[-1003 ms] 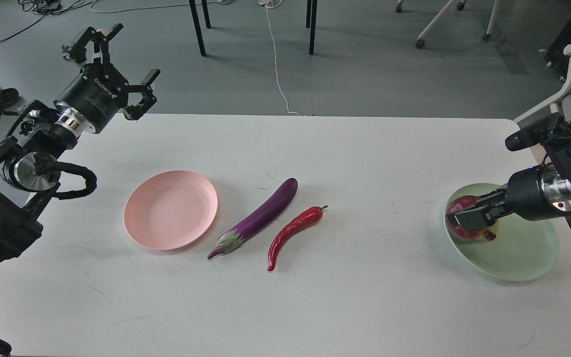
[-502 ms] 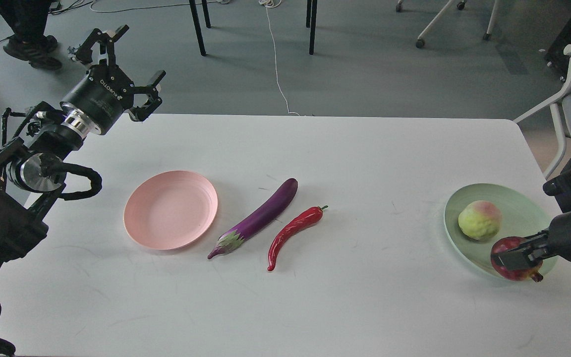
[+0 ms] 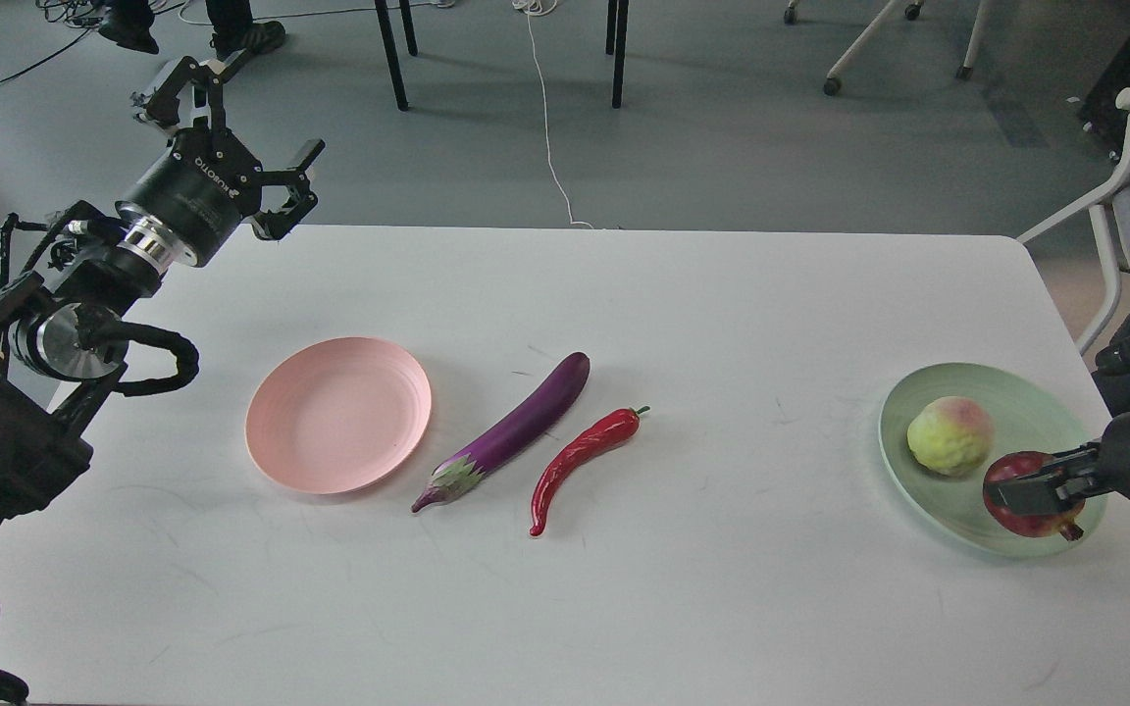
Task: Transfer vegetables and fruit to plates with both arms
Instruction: 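Place the red onion on the green plate and open the right gripper, then reach the left gripper down to the purple eggplant and grasp it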
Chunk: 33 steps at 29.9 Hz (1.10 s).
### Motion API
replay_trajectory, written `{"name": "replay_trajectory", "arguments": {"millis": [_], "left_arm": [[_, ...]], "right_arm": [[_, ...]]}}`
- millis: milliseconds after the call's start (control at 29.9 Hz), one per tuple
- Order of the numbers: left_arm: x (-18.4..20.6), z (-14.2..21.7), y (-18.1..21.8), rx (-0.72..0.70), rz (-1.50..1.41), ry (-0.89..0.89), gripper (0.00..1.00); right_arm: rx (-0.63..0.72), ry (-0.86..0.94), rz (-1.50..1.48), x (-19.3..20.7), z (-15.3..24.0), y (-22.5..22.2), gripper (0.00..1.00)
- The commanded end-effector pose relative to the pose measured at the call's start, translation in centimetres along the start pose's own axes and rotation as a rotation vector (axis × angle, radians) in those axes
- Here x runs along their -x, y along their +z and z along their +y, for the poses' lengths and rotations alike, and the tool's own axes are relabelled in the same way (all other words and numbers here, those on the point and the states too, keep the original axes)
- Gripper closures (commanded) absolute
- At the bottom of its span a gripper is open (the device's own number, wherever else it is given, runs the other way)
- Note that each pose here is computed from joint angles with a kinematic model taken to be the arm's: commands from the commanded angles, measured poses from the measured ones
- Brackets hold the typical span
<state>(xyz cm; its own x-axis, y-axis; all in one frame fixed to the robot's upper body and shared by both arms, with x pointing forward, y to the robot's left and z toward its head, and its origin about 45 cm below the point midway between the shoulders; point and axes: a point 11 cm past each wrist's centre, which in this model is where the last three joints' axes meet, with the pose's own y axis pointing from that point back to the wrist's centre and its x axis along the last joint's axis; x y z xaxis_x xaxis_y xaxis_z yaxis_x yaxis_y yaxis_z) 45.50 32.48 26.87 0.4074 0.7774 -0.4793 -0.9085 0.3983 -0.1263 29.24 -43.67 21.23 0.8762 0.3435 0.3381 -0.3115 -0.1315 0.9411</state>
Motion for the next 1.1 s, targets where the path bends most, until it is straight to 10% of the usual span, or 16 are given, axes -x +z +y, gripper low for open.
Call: {"name": "replay_trajectory", "arguments": {"millis": [0, 502, 1070], "left_arm": [[0.0, 0.0, -0.1, -0.003, 0.001, 0.0, 0.02], [0.2, -0.1, -0.4, -0.008, 0.004, -0.004, 0.02], [1.6, -0.9, -2.3, -0.161, -0.17, -0.062, 0.02]], "right_arm": [[0.015, -0.007, -0.002, 0.2, -0.2, 0.5, 0.27], [-0.023, 0.069, -0.022, -2.0, -0.6, -0.4, 0.04], [-0.339, 0.612, -0.429, -19.2, -1.3, -5.6, 0.02]]}}
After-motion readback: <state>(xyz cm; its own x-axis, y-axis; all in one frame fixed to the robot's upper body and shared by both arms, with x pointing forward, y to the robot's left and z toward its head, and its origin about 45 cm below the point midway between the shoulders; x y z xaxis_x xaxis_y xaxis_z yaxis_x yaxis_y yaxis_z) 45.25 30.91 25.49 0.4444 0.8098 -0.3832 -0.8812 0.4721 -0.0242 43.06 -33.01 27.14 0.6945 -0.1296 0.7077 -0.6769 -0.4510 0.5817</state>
